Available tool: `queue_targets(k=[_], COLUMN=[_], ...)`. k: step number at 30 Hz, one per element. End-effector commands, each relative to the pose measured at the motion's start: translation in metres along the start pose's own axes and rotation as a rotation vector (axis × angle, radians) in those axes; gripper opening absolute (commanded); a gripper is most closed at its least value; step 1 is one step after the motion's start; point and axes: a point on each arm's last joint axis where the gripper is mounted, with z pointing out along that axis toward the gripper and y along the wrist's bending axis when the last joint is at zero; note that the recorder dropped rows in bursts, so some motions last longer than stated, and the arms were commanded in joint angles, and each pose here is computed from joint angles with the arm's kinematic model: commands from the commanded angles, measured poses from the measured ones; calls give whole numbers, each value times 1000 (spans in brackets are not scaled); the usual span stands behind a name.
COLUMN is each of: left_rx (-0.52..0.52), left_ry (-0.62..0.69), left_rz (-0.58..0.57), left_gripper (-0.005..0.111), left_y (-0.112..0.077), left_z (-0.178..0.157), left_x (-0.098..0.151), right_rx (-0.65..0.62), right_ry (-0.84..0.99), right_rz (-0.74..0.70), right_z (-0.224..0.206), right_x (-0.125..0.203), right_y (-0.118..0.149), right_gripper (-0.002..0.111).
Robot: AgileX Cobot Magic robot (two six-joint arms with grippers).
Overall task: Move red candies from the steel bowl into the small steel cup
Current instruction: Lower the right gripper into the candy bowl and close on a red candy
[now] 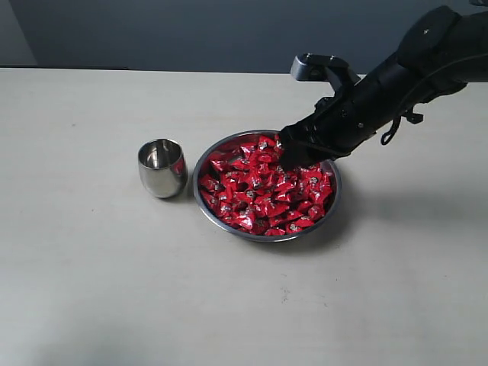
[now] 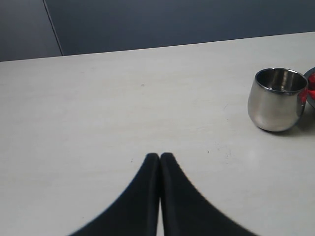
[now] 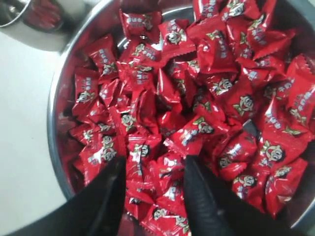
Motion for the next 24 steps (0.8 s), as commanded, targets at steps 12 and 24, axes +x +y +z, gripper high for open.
queue_targets(k=[12, 24], left_rx=[1, 1], left_ry=[-19, -19], left_rz=[1, 1], left_gripper=[0, 0], left_y=[0, 0], left_z=[-1, -1], left_x=[-3, -3], right_rx=[43, -9], right_ry=[27, 37], right_rz=[63, 169], right_z=[39, 59], right_x=[-2, 2], right_y=[-24, -30], right_gripper=[38, 38])
